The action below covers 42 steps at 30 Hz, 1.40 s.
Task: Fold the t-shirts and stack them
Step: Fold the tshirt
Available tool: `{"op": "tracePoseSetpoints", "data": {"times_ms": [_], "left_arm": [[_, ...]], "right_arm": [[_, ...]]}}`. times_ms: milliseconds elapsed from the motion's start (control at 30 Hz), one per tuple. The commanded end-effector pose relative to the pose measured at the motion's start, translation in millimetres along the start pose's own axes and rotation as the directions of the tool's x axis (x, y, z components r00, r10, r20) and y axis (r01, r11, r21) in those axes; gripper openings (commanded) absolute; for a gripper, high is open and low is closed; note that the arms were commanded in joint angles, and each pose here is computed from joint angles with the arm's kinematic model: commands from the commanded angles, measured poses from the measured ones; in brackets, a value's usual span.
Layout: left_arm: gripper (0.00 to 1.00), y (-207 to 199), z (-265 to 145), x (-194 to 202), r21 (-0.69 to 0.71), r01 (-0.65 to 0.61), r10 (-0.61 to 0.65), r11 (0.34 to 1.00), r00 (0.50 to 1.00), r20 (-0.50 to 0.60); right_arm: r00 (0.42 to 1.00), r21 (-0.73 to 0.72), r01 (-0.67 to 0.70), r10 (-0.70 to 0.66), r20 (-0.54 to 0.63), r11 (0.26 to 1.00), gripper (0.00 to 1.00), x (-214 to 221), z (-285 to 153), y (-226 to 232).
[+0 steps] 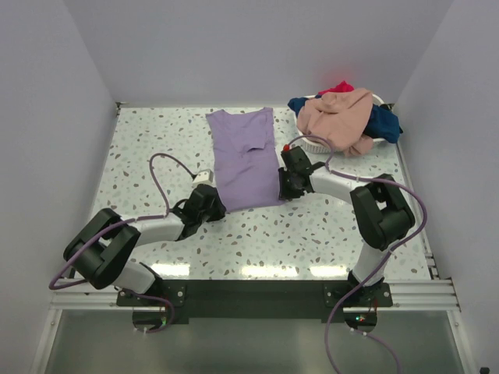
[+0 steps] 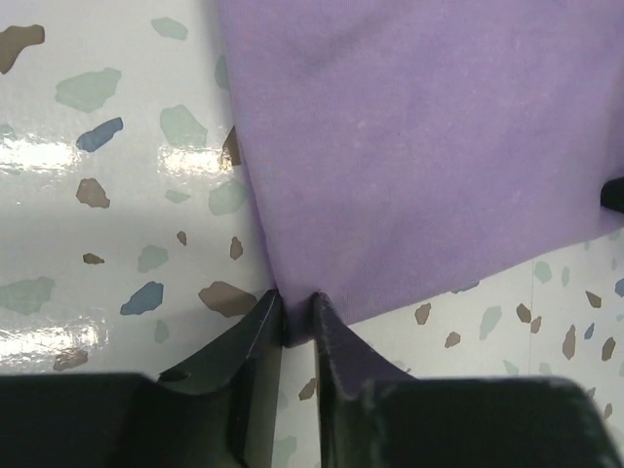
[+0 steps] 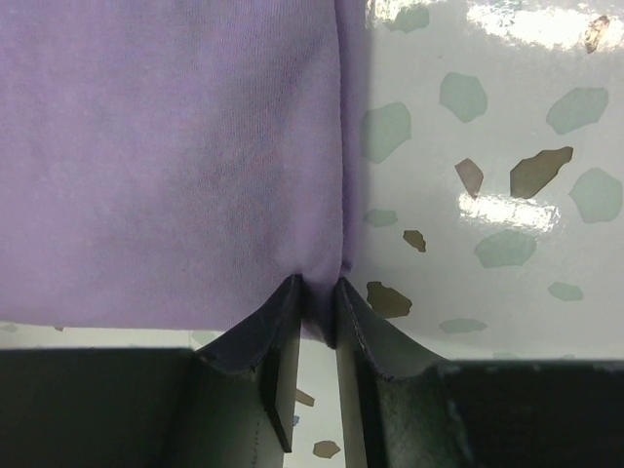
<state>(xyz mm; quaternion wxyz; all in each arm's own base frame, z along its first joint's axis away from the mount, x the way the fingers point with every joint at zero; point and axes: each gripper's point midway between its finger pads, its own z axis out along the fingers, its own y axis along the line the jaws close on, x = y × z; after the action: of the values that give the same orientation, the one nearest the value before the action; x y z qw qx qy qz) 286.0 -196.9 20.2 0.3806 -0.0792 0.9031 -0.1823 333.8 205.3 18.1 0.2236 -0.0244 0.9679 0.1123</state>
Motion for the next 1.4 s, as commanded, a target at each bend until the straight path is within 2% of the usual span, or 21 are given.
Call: {"op": "tracePoseSetpoints", "data": {"times_ms": [0,33,100,133,167,467,933,1200,1367], "left_arm": [[0.21,9.9,-0.4,15.7,-0.021,-0.029,0.028,0.999,0.999,-0.044],[0.13,9.7,-0.5,16.1,-0.018,-0.033,0.032,0.999,0.998,-0.046],[0.03,8.6,-1.2,15.3,-0.014,-0.036,0.035,0.999,0.998,-0.046],[0.00,8.5,-1.7,14.8,-0.013,-0.040,0.039,0.999,0.998,-0.045],[0.00,8.8,-1.9,14.5,-0.014,-0.043,0.042,0.999,0.998,-0.044],[0.00,6.6,-24.6,7.5,0.022,-0.077,0.078,0.997,0.997,-0.029],[0.00,17.5,-68.6,51.7,0.103,-0.073,0.090,0.992,0.981,-0.169],[0.00,1.0,-95.8,50.7,0.208,-0.070,0.104,0.976,0.982,-0.159],[0.00,-8.4,-113.0,47.6,0.265,-0.085,0.129,0.960,0.980,-0.153]], "right_arm": [[0.999,0.019,-0.007,0.008,-0.033,1.000,0.22,13.9,3.0,-7.1],[0.999,0.020,-0.007,0.008,-0.036,1.000,0.16,14.9,3.1,-7.6],[0.999,0.021,-0.007,0.008,-0.037,1.000,0.08,15.5,2.7,-7.9],[0.999,0.020,-0.004,0.005,-0.038,1.000,0.01,15.8,1.0,-7.9],[0.999,0.016,-0.002,0.002,-0.038,1.000,0.00,16.2,0.3,-7.0],[0.998,0.020,0.038,-0.037,-0.046,0.999,0.00,39.2,-38.1,-13.2],[0.989,0.009,0.107,-0.106,-0.105,0.994,0.00,113.3,-91.2,2.0],[0.987,-0.027,0.088,-0.090,-0.136,0.996,0.00,139.7,-110.8,7.3],[0.981,-0.054,0.125,-0.131,-0.143,0.991,0.00,147.0,-139.3,15.6]]}}
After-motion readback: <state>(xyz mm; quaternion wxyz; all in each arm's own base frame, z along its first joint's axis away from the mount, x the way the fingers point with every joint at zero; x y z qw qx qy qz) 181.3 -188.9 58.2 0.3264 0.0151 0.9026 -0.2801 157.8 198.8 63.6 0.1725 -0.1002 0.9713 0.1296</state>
